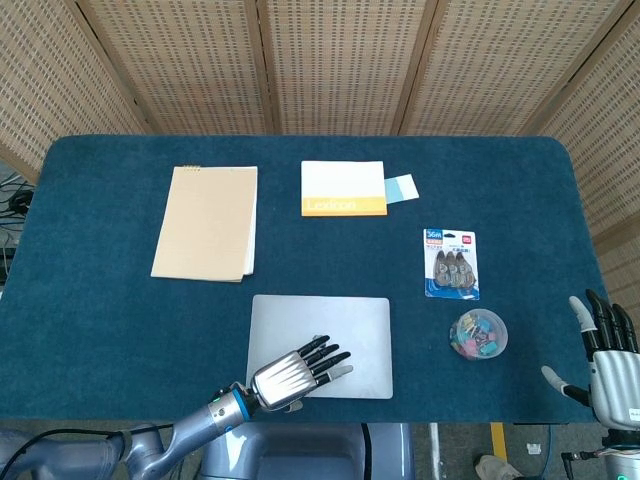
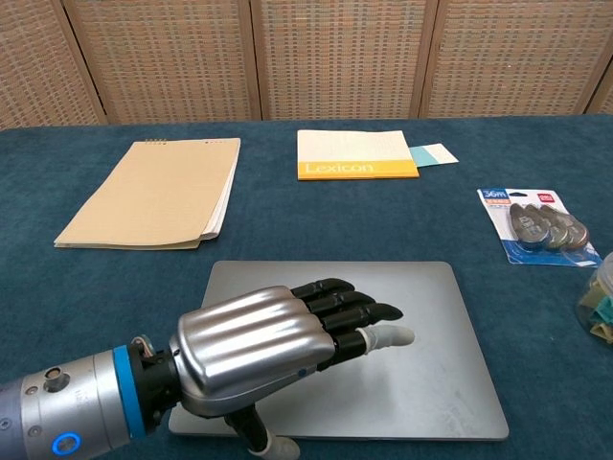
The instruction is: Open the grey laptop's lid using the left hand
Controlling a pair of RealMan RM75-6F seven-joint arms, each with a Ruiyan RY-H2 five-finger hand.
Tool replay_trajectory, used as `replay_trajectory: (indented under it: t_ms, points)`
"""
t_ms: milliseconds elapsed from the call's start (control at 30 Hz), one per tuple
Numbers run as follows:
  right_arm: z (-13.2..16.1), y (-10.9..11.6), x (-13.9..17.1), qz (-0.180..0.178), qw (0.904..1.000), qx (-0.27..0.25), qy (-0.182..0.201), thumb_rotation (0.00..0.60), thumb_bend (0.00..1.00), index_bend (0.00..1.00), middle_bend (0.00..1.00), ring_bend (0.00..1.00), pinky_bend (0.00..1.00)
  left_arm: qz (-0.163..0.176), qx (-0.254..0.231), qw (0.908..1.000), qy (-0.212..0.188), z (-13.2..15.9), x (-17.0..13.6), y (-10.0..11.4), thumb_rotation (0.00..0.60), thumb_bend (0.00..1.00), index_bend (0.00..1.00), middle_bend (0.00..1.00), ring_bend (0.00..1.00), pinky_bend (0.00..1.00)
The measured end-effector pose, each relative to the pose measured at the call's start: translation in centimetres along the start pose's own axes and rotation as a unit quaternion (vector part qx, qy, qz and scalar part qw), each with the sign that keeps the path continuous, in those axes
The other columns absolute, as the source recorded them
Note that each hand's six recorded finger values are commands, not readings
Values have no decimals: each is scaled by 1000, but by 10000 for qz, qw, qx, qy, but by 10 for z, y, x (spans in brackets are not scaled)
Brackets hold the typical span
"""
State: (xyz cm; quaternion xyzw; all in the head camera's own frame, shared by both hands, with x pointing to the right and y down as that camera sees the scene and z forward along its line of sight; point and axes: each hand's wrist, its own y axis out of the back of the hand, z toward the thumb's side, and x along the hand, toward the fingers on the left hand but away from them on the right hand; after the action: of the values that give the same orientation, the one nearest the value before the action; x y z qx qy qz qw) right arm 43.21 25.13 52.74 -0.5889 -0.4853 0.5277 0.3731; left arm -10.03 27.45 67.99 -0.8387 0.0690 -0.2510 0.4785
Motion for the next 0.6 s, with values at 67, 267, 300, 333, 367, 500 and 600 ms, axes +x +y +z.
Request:
replay_trajectory:
  t_ms: [67, 267, 300, 333, 367, 500, 600]
  points:
    - [-1, 0, 0, 1, 10000, -14, -11, 600, 0, 3, 0, 0, 0, -37, 17, 10000, 21, 1, 4, -3, 600, 0, 0, 0, 0, 0]
    - [-2, 1, -1, -2, 10000, -55, -21, 600, 0, 3, 0, 0, 0, -71, 56, 9999, 58, 1, 7, -8, 600, 0, 0, 0, 0, 0]
    - [-2, 2, -1, -2, 10000, -60, -22, 600, 0, 3, 0, 0, 0, -71, 67, 9999, 73, 1, 8, -8, 600, 0, 0, 0, 0, 0]
    - [-2, 2, -1, -3, 10000, -64, -22, 600, 0, 3, 0, 0, 0, -70, 68, 9999, 85, 1, 9, -9, 600, 0, 0, 0, 0, 0]
    - [-2, 2, -1, -4, 10000, -68, -21, 600, 0, 3, 0, 0, 0, -70, 68, 9999, 96, 1, 10, -9, 600, 0, 0, 0, 0, 0]
    - [-3, 3, -1, -10, 10000, -80, -25, 600, 0, 3, 0, 0, 0, -50, 41, 9999, 115, 2, 15, -9, 600, 0, 0, 0, 0, 0]
    - [-3, 3, -1, -8, 10000, -88, -29, 600, 0, 3, 0, 0, 0, -49, 53, 9999, 113, 4, 18, -9, 600, 0, 0, 0, 0, 0]
